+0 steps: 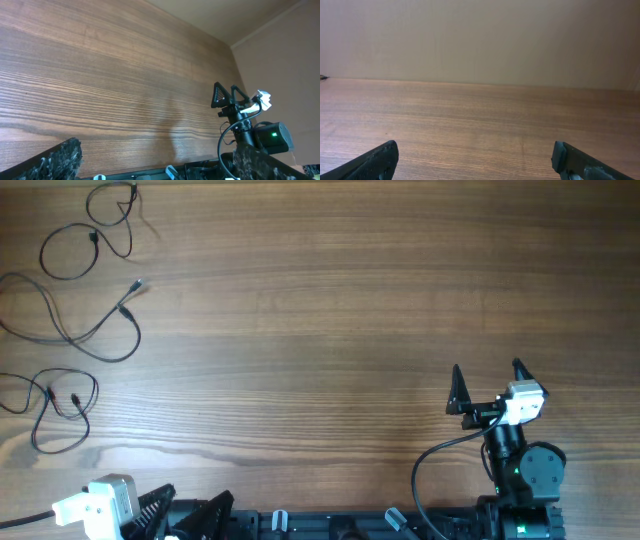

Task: Untangle cables

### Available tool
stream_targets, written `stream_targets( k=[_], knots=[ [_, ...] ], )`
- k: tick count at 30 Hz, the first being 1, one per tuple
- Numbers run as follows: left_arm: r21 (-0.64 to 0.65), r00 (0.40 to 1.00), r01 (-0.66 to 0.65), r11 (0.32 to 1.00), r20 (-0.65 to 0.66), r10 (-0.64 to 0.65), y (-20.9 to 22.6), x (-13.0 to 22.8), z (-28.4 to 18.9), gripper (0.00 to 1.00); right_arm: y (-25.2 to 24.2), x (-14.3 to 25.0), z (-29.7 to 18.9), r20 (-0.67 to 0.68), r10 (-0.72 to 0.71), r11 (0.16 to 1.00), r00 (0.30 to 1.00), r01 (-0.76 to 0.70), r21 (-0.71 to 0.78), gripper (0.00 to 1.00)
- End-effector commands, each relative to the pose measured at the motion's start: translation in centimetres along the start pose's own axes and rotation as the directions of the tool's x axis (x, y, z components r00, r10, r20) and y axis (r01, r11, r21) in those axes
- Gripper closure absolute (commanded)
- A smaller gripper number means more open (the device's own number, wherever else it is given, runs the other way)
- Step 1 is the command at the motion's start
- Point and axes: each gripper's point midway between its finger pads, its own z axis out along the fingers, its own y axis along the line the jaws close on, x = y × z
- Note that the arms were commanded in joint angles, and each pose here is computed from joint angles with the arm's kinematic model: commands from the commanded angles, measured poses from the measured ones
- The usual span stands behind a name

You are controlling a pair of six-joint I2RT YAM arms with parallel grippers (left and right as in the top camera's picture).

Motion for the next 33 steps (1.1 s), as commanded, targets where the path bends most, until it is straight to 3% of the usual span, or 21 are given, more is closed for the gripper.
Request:
stream_targets(
  k=[1,24,33],
  knots=[
    [-0.002,1.000,0.002,1.000,0.000,-0.002,0.1,0.0,0.0,0.00,-0.4,-0.3,-0.1,0.015,-0.015,1.000,1.000,0.015,0.021,0.00],
    [0.006,1.000,-0.014,1.000,0.020,0.014,-0.1,-0.5,0.2,0.00,-0.4,-0.3,-0.1,0.014,-0.015,1.000,1.000,0.015,0.021,0.00],
    [0.054,0.954,-0.230,0.972,0.209,0.214,0.7,-3.6,4.7,0.00,-0.4,-0.3,-0.1,0.014,-0.015,1.000,1.000,0.015,0.021,0.00]
  ],
)
